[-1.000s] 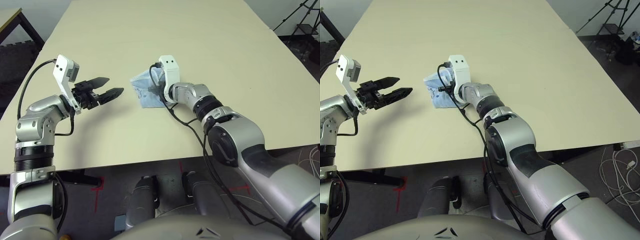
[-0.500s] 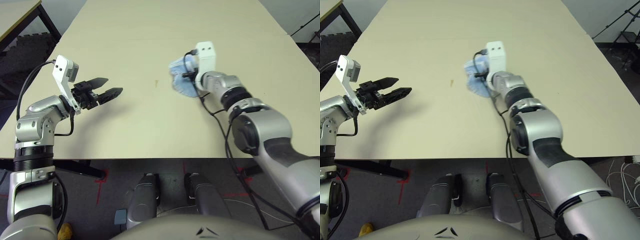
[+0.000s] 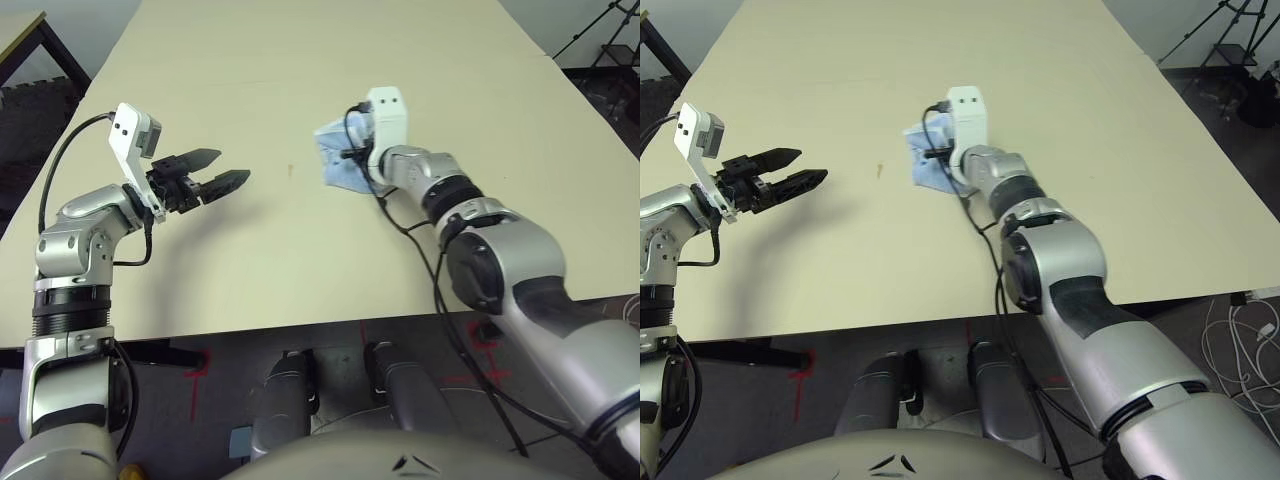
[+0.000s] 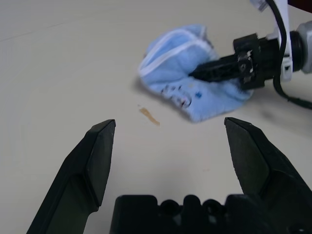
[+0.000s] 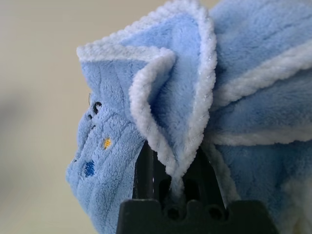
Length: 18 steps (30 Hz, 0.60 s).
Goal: Wipe the water off the table with a rag.
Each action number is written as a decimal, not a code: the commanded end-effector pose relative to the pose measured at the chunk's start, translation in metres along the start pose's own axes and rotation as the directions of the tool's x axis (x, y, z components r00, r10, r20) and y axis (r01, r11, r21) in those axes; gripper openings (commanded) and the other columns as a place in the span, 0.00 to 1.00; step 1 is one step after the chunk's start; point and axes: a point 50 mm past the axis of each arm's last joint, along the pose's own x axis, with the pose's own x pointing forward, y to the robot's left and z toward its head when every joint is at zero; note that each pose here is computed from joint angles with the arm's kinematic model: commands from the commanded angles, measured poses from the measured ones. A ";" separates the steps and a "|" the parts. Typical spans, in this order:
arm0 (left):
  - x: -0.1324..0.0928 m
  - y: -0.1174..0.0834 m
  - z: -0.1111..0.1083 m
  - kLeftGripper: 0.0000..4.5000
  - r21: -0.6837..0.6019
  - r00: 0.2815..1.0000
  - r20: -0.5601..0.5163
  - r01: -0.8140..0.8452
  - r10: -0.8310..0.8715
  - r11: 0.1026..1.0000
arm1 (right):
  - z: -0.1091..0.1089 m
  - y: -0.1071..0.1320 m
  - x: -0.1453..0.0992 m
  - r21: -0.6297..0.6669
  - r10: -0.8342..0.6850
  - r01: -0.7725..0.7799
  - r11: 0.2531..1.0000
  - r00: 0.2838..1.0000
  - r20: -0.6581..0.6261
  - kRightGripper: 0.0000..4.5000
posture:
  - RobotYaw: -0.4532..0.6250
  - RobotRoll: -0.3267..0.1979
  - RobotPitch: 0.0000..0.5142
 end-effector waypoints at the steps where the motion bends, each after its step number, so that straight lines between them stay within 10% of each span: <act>1: -0.001 0.000 -0.004 1.00 -0.012 1.000 -0.014 0.000 0.000 1.000 | -0.013 0.032 0.007 0.009 0.104 -0.104 0.995 0.992 -0.065 0.01 | 0.39 0.62 0.31; 18: -0.008 0.000 -0.005 1.00 -0.012 1.000 -0.019 -0.022 0.022 1.000 | -0.037 0.064 0.009 -0.024 0.302 -0.315 0.949 0.926 -0.227 0.01 | 0.40 0.62 0.31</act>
